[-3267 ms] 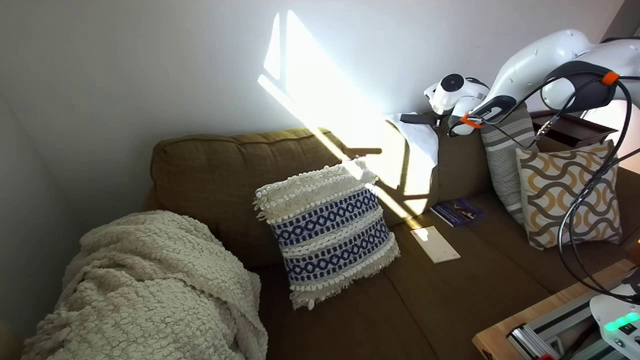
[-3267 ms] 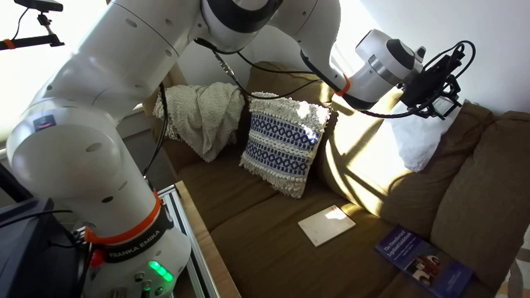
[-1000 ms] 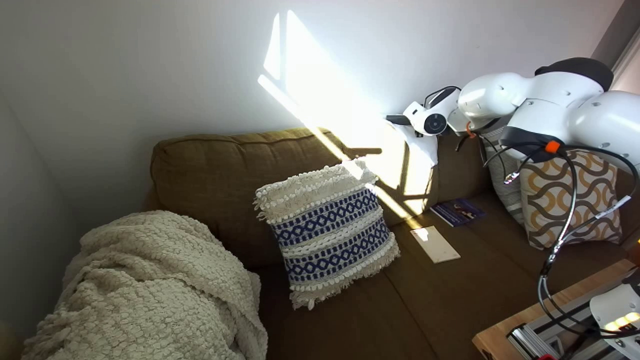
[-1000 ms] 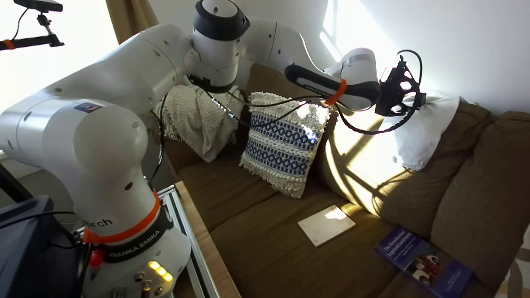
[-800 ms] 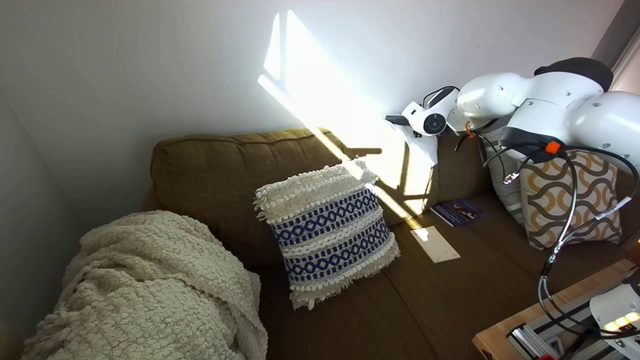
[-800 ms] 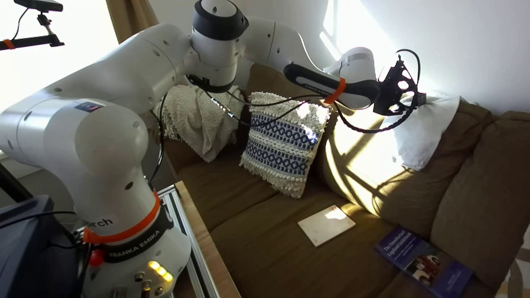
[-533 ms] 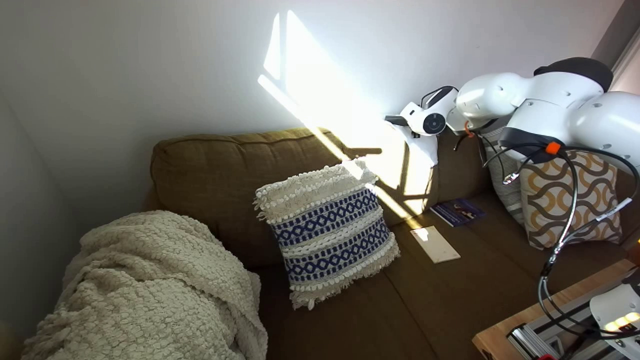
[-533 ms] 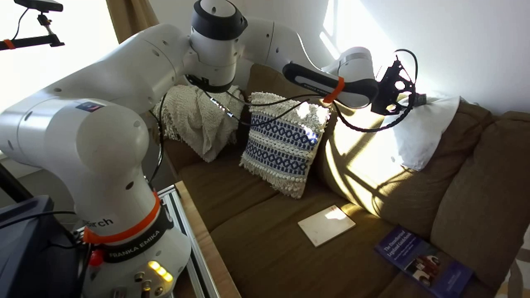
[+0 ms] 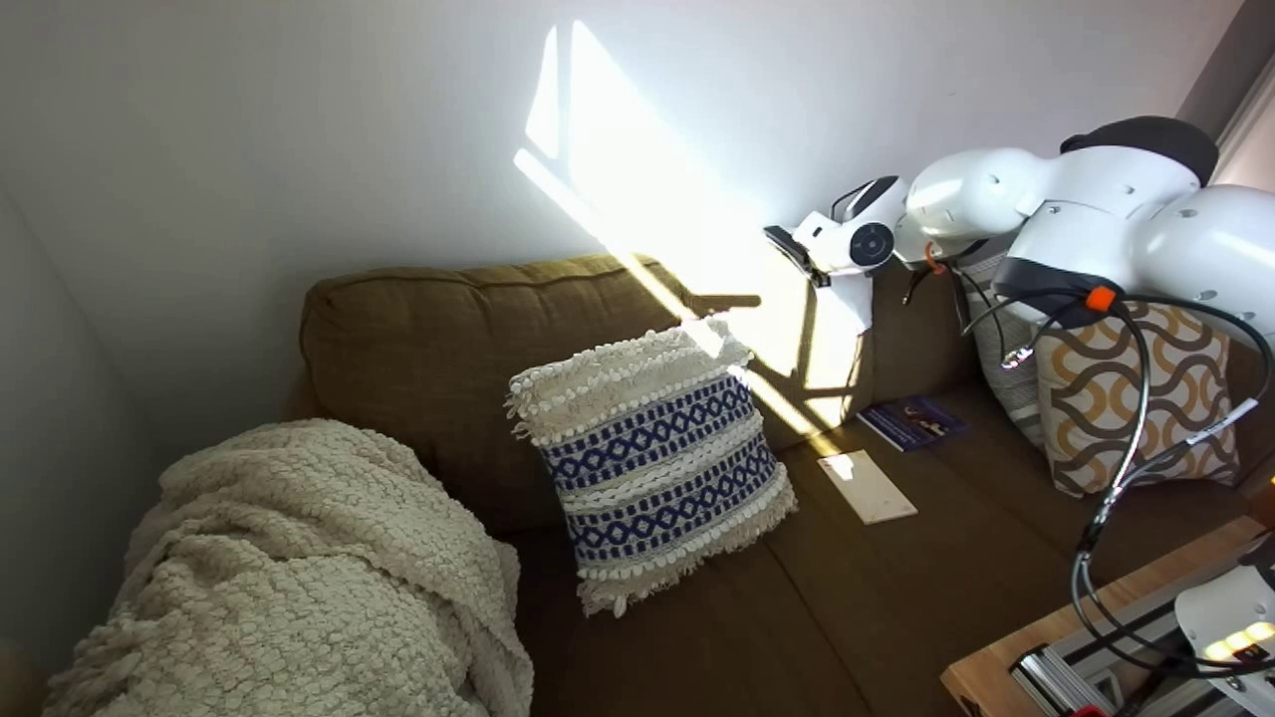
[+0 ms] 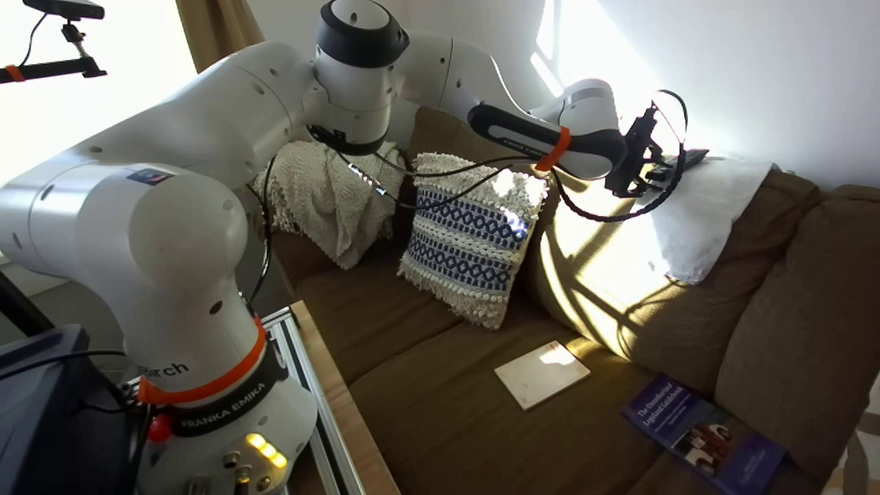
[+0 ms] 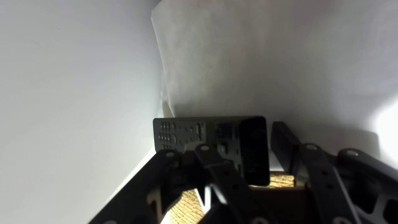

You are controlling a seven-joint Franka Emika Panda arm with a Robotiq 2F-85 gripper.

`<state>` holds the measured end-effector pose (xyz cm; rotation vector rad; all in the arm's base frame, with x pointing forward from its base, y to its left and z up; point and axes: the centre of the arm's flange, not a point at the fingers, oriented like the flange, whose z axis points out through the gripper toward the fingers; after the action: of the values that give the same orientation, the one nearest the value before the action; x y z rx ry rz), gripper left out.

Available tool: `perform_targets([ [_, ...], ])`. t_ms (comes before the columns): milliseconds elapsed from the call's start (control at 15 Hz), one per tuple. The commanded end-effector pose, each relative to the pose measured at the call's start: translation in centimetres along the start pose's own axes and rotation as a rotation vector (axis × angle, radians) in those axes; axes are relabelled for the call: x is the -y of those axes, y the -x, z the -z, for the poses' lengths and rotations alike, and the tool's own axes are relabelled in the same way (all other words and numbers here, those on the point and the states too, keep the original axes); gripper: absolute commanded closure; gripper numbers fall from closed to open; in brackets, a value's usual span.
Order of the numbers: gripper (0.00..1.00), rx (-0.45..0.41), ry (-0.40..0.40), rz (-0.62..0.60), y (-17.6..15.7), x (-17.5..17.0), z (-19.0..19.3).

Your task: Flip the black remote and place it the right way up on the white pillow case

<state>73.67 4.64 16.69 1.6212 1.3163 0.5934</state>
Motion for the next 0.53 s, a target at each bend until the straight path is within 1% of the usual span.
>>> perform_targets([
  [0,0.74,-0.022,-0.032,0.026,0.9,1.7,0.6],
  [67,0.24,-0.027,-0.034,0.014,0.9,1.4,0.6],
  [133,0.22,-0.034,-0.028,-0.001,0.9,1.1,0.7],
  [267,0.1,-0.041,-0.014,-0.026,0.8,0.2,0.8],
  [333,0.01,-0.041,-0.008,-0.034,0.8,-0.2,0.8],
  [467,0.0,-0.037,-0.01,-0.071,0.8,-1.1,0.9],
])
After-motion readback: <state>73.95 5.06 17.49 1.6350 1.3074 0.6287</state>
